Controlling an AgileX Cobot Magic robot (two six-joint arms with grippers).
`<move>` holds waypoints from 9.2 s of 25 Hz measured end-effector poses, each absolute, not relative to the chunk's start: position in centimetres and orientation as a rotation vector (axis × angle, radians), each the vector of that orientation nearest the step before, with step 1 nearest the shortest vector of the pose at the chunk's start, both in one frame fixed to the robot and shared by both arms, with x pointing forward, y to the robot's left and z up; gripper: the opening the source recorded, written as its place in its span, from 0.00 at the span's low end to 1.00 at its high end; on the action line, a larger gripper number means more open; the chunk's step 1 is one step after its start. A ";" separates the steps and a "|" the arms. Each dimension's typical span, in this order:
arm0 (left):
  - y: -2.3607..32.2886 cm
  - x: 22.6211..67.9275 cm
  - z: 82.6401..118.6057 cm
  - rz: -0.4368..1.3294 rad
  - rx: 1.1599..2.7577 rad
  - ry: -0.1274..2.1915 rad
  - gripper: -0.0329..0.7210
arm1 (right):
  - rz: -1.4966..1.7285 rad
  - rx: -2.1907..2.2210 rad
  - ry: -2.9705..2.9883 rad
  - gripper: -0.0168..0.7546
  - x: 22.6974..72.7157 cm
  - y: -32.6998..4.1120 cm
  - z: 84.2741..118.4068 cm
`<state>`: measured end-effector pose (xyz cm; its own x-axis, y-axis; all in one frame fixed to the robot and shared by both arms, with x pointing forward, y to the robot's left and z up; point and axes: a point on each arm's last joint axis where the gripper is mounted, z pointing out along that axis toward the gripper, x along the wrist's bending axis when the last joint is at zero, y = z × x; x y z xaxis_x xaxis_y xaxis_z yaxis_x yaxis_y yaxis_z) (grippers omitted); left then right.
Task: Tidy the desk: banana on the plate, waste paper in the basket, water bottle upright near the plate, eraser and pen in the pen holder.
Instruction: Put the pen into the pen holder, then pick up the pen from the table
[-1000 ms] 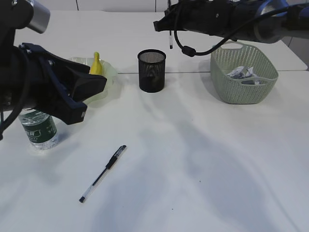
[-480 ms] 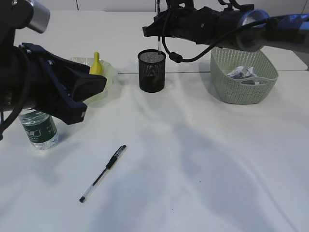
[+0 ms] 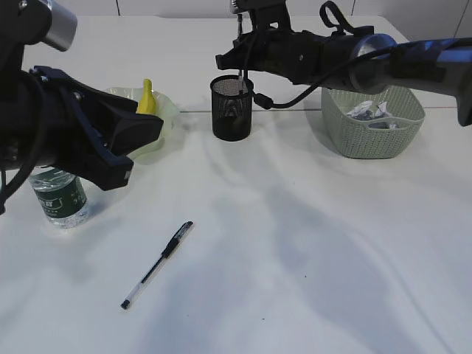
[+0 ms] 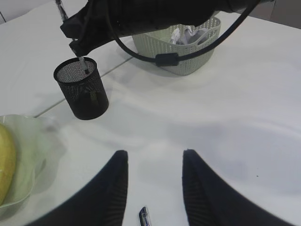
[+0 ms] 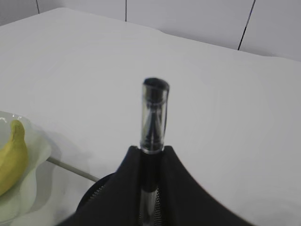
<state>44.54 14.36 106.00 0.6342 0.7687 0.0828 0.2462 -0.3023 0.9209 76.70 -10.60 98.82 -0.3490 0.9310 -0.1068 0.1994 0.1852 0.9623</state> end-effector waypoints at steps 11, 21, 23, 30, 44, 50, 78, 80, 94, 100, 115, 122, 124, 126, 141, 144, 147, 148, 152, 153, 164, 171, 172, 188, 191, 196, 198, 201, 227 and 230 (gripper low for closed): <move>14.4 44.5 106.0 0.651 1.851 0.811 0.41 | 1.225 1.082 1.702 0.15 76.7 -10.3 98.5; 14.4 44.5 106.0 0.651 1.851 0.811 0.41 | 1.222 1.077 1.715 0.39 76.6 -10.1 98.4; 14.4 44.5 106.0 0.651 1.851 0.811 0.41 | 1.220 1.076 1.718 0.39 76.6 -10.1 98.4; 14.4 44.5 106.0 0.651 1.851 0.811 0.41 | 1.203 1.087 1.758 0.39 76.5 -10.1 98.1; 14.4 44.5 106.0 0.651 1.851 0.811 0.41 | 1.155 1.081 1.934 0.40 74.0 -10.2 103.2; 14.4 44.5 106.0 0.651 1.851 0.811 0.41 | 1.156 1.093 2.010 0.40 72.0 -10.5 106.8; 16.1 42.4 106.3 0.528 1.941 0.985 0.41 | 0.956 1.200 2.435 0.40 61.4 -13.3 113.5; 16.1 42.3 106.2 0.522 1.955 0.993 0.41 | 0.905 1.235 2.434 0.40 60.4 -14.0 113.2; 16.1 42.1 104.8 0.425 2.048 1.091 0.41 | 0.662 1.447 2.376 0.40 53.5 -18.1 110.1; 15.3 42.8 102.6 0.324 2.099 1.189 0.45 | 0.601 1.531 2.392 0.40 50.4 -19.3 106.9; 14.0 44.2 97.8 0.185 2.203 1.362 0.49 | 0.542 1.610 2.442 0.40 48.6 -19.7 104.0; 13.3 45.0 94.1 0.113 2.266 1.492 0.49 | 0.553 1.621 2.442 0.40 48.6 -19.7 104.0; 13.3 45.2 93.7 0.112 2.259 1.505 0.49 | 0.554 1.621 2.442 0.40 48.6 -19.7 104.0; 13.0 45.5 93.6 0.110 2.249 1.518 0.49 | 0.554 1.621 2.442 0.40 48.6 -19.7 104.0; 12.7 48.7 92.0 0.121 2.286 1.592 0.49 | 0.533 1.632 2.458 0.40 48.4 -19.7 103.9; 13.5 49.2 91.9 0.134 2.280 1.617 0.49 | 0.533 1.632 2.458 0.40 48.4 -19.7 103.9; 13.9 49.3 91.8 0.134 2.290 1.633 0.49 | 0.533 1.632 2.458 0.40 48.4 -19.7 103.9; 13.9 49.3 91.8 0.135 2.294 1.632 0.49 | 0.533 1.632 2.458 0.40 48.4 -19.7 103.9; 13.9 49.3 91.7 0.139 2.304 1.627 0.49 | 0.533 1.633 2.458 0.40 48.4 -19.7 103.9; 13.9 49.3 91.7 0.141 2.307 1.624 0.49 | 0.533 1.633 2.458 0.40 48.4 -19.7 103.9; 13.8 49.5 89.6 0.112 2.360 1.655 0.49 | 0.533 1.633 2.458 0.40 48.4 -19.7 103.9; 13.7 49.7 89.7 0.123 2.346 1.647 0.49 | 0.533 1.633 2.459 0.40 48.4 -19.7 103.9; 13.7 49.7 89.7 0.124 2.345 1.645 0.49 | 0.533 1.633 2.459 0.40 48.4 -19.7 103.9; 13.6 49.9 89.4 0.130 2.331 1.643 0.48 | 0.547 1.636 2.473 0.40 48.3 -19.6 103.9; 13.6 49.9 89.4 0.127 2.328 1.647 0.47 | 0.549 1.635 2.474 0.40 48.3 -19.5 103.9; 13.6 49.9 89.3 0.126 2.330 1.649 0.47 | 0.554 1.639 2.479 0.39 48.3 -19.5 103.9; 13.5 49.9 89.2 0.124 2.330 1.651 0.47 | 0.553 1.639 2.481 0.39 48.3 -19.5 103.9; 13.5 49.9 89.2 0.122 2.328 1.653 0.47 | 0.548 1.640 2.485 0.39 48.2 -19.5 103.9; 13.5 49.9 88.8 0.107 2.346 1.668 0.13 | 0.543 1.637 2.501 0.37 48.1 -19.5 103.9; 13.5 49.9 88.8 0.107 2.346 1.668 0.10 | 0.543 1.637 2.501 0.37 48.1 -19.5 103.9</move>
<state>49.91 13.53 88.81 0.3380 0.9368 -0.0904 0.9176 -0.3067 0.2528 48.13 -19.47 103.89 -0.4157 0.9032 0.1071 0.8663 0.3573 0.3492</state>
